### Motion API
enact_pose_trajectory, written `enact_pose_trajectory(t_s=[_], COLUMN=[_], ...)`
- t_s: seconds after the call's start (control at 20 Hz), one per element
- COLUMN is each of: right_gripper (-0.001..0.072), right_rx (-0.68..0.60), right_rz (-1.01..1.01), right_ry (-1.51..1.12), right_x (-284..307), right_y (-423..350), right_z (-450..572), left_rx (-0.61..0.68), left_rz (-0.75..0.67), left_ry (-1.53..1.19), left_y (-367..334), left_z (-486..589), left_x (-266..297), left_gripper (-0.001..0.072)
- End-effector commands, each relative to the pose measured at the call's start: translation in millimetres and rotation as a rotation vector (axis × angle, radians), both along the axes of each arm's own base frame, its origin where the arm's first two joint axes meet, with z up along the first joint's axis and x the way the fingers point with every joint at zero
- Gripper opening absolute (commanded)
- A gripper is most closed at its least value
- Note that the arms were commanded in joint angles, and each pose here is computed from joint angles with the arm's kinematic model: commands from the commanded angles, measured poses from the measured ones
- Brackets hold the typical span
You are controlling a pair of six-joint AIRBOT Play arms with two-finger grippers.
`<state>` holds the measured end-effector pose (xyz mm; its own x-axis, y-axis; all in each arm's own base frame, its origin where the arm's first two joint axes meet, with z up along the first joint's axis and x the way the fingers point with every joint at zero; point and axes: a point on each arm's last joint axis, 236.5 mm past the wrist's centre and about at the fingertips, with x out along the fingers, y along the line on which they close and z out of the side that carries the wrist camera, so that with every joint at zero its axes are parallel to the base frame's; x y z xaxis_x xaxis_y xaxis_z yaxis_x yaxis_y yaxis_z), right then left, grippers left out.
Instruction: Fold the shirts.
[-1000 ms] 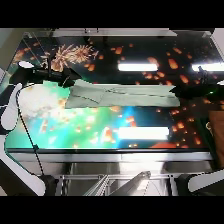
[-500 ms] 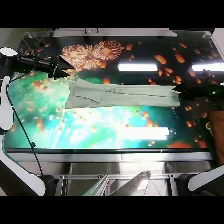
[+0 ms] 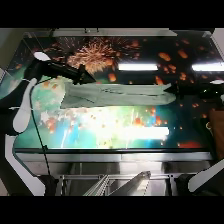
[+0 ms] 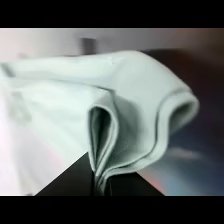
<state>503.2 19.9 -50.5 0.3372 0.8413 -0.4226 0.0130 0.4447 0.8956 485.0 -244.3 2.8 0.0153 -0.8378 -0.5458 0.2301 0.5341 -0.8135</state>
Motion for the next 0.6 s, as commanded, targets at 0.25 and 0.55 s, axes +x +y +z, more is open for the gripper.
enact_pose_trajectory(t_s=[0.25,0.55], right_gripper=[0.0019,0.0019], right_rx=[0.108,0.047], right_rz=[0.258,0.432], right_ry=[-0.355,-0.348], right_x=[-24,-58], right_y=[113,244], right_z=[194,190], left_rx=[0.104,0.081], left_rz=[0.021,0.059], left_ry=[-0.032,0.021], left_y=[-138,-176], left_z=[-81,-104], left_x=[-8,-1], left_gripper=[0.0006,0.0006])
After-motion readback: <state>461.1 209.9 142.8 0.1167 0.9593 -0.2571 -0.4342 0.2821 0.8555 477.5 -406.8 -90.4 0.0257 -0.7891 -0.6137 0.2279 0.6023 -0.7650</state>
